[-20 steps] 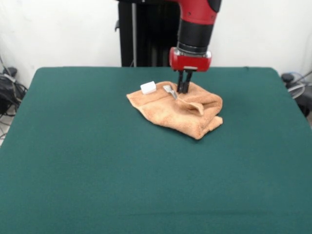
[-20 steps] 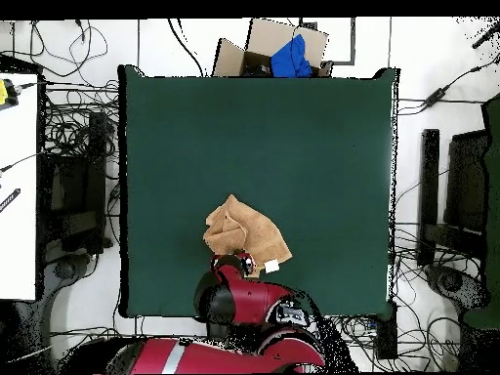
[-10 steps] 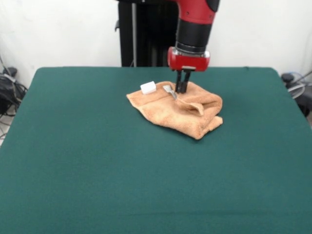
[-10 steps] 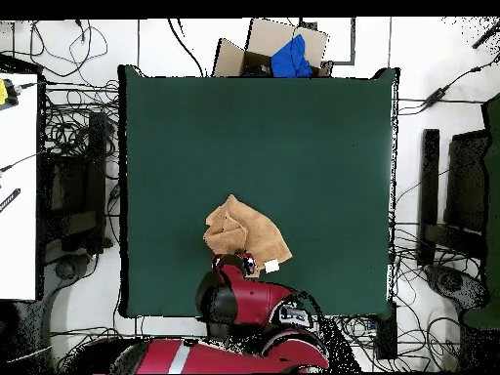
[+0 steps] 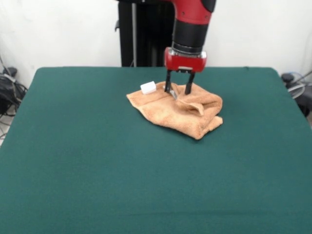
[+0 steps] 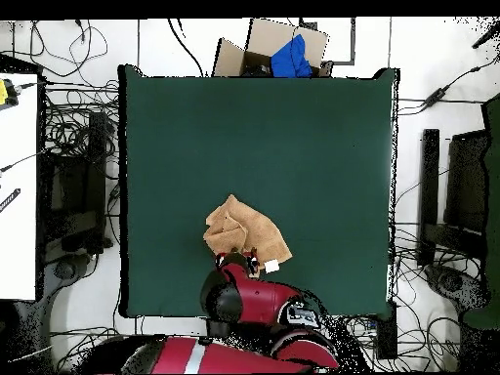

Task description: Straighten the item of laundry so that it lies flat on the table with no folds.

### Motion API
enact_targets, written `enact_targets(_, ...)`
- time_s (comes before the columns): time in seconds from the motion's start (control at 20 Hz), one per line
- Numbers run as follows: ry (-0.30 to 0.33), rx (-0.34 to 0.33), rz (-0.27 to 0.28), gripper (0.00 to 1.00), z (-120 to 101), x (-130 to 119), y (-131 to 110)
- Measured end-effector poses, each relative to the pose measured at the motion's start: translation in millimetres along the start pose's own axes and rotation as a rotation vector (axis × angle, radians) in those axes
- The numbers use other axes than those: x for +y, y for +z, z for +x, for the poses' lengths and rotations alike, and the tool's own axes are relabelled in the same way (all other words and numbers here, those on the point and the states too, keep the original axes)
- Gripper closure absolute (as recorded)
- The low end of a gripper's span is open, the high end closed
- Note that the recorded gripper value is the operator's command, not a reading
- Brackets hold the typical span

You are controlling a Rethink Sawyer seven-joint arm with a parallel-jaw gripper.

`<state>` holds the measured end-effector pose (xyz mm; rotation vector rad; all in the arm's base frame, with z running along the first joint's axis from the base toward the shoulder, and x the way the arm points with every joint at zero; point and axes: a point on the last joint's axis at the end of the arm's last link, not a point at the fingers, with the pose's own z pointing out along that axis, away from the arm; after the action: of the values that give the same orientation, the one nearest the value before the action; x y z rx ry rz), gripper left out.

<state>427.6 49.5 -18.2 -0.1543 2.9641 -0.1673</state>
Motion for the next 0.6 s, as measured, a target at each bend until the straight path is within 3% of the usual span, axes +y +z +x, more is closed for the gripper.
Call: enact_targets(0.6, 0.012, -0.002, -0.009, 0.0, -1.9, -1.4, 1.2)
